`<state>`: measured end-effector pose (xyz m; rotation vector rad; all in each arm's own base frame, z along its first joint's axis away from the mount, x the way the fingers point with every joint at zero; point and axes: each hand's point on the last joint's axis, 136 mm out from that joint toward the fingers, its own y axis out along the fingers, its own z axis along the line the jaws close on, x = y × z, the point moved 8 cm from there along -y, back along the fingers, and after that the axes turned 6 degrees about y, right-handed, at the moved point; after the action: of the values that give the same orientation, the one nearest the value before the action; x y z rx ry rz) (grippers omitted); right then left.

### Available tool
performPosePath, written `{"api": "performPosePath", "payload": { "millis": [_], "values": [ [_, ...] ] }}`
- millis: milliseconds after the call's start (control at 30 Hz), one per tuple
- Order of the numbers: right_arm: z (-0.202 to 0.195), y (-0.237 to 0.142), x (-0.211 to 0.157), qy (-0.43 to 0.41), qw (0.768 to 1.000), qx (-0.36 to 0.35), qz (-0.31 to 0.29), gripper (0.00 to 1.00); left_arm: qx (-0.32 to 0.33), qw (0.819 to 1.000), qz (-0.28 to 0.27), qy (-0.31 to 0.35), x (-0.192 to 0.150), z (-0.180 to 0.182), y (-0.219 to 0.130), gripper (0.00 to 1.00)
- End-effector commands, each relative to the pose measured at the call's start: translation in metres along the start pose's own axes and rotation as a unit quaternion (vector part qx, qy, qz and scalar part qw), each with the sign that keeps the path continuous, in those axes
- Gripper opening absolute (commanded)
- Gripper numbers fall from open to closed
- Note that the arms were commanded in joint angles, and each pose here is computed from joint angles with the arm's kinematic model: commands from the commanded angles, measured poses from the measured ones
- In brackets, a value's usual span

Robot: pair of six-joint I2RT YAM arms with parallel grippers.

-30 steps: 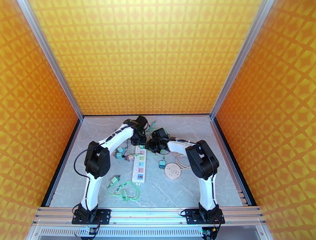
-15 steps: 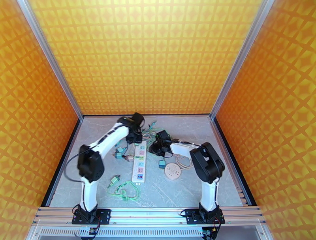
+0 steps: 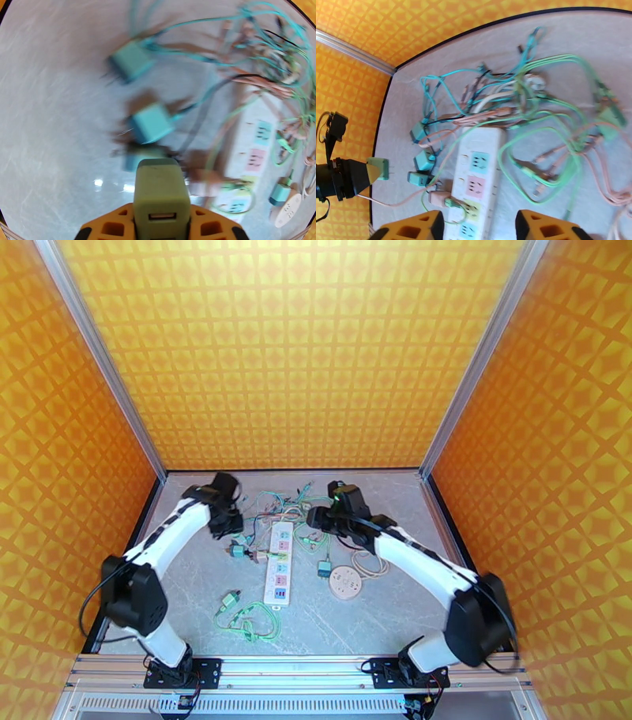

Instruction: Pull the plug off the socket

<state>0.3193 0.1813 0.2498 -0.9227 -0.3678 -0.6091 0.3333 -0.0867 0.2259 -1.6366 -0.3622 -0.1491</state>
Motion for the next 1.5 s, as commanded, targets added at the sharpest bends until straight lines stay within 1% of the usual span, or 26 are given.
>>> {"api": "performPosePath", "payload": {
  "millis": [0, 67, 133, 233, 300, 333, 367, 400, 500, 600, 667, 700, 733, 800, 900, 933, 1000, 1033, 1100, 1133, 1267, 1333, 1367, 1467],
  "values": [
    [-0.022, -0.02, -0.007, -0.008, 0.997, -0.069, -0.03, 0.62, -0.001, 0.998, -0.05, -0.034, 0.0, 0.021, -0.011, 0.24],
    [-0.027, -0.031, -0.009, -0.006, 0.996, -0.078, -0.05, 0.64, 0.002, 0.997, -0.056, -0.056, -0.008, 0.037, -0.007, 0.26],
    [-0.031, -0.041, -0.01, -0.003, 0.994, -0.089, -0.066, 0.7, 0.002, 0.995, -0.056, -0.078, -0.016, 0.05, 0.001, 0.28],
    [-0.037, -0.056, -0.012, 0.001, 0.99, -0.104, -0.091, 0.72, -0.016, 0.992, -0.058, -0.114, -0.028, 0.065, 0.017, 0.28],
    [-0.042, -0.065, -0.014, 0.003, 0.988, -0.112, -0.106, 0.75, -0.047, 0.988, -0.061, -0.136, -0.035, 0.07, 0.029, 0.31],
    [-0.044, -0.069, -0.015, 0.004, 0.987, -0.116, -0.113, 0.76, -0.06, 0.985, -0.064, -0.148, -0.037, 0.072, 0.034, 0.31],
    [-0.046, -0.074, -0.016, 0.005, 0.986, -0.119, -0.12, 0.79, -0.071, 0.983, -0.065, -0.156, -0.039, 0.073, 0.038, 0.31],
    [-0.048, -0.076, -0.018, 0.005, 0.985, -0.123, -0.123, 0.8, -0.077, 0.982, -0.067, -0.161, -0.041, 0.073, 0.042, 0.31],
    [-0.056, -0.086, -0.023, 0.008, 0.981, -0.136, -0.135, 0.87, -0.089, 0.978, -0.072, -0.174, -0.043, 0.075, 0.051, 0.35],
    [-0.062, -0.093, -0.027, 0.008, 0.979, -0.147, -0.144, 0.9, -0.098, 0.975, -0.075, -0.186, -0.042, 0.077, 0.057, 0.36],
    [-0.067, -0.097, -0.03, 0.007, 0.976, -0.159, -0.15, 0.93, -0.101, 0.973, -0.076, -0.193, -0.043, 0.078, 0.06, 0.4],
    [-0.069, -0.098, -0.031, 0.007, 0.974, -0.168, -0.153, 0.95, -0.105, 0.972, -0.076, -0.195, -0.042, 0.078, 0.061, 0.44],
    [-0.072, -0.1, -0.032, 0.008, 0.972, -0.176, -0.156, 0.97, -0.107, 0.972, -0.075, -0.196, -0.042, 0.078, 0.06, 0.52],
    [-0.075, -0.103, -0.032, 0.008, 0.968, -0.189, -0.164, 0.98, -0.108, 0.972, -0.077, -0.196, -0.042, 0.078, 0.057, 0.66],
    [-0.078, -0.107, -0.031, 0.0, 0.964, -0.204, -0.173, 0.98, -0.113, 0.97, -0.092, -0.192, -0.041, 0.077, 0.045, 0.7],
    [-0.078, -0.109, -0.031, -0.003, 0.962, -0.206, -0.179, 0.99, -0.116, 0.97, -0.097, -0.191, -0.04, 0.076, 0.038, 0.75],
    [-0.08, -0.114, -0.03, -0.009, 0.958, -0.214, -0.193, 0.98, -0.12, 0.969, -0.111, -0.185, -0.037, 0.075, 0.024, 0.88],
    [-0.081, -0.117, -0.029, -0.012, 0.955, -0.219, -0.199, 0.99, -0.123, 0.968, -0.122, -0.182, -0.034, 0.074, 0.015, 0.92],
    [-0.083, -0.121, -0.029, -0.025, 0.95, -0.227, -0.213, 0.99, -0.128, 0.967, -0.141, -0.172, -0.03, 0.072, -0.002, 0.97],
    [-0.085, -0.124, -0.028, -0.033, 0.947, -0.233, -0.22, 0.98, -0.127, 0.966, -0.153, -0.167, -0.028, 0.072, -0.012, 0.99],
    [-0.095, -0.131, -0.03, -0.071, 0.928, -0.271, -0.245, 0.98, -0.104, 0.961, -0.208, -0.148, -0.026, 0.077, -0.044, 0.99],
    [-0.1, -0.132, -0.032, -0.098, 0.918, -0.288, -0.256, 0.99, -0.069, 0.958, -0.239, -0.141, -0.029, 0.084, -0.055, 0.99],
    [-0.104, -0.132, -0.034, -0.109, 0.911, -0.298, -0.264, 0.98, -0.048, 0.954, -0.263, -0.139, -0.032, 0.089, -0.063, 0.99],
    [-0.115, -0.125, -0.04, -0.15, 0.892, -0.315, -0.287, 0.99, 0.011, 0.942, -0.313, -0.12, -0.037, 0.101, -0.065, 0.99]
  ]
}}
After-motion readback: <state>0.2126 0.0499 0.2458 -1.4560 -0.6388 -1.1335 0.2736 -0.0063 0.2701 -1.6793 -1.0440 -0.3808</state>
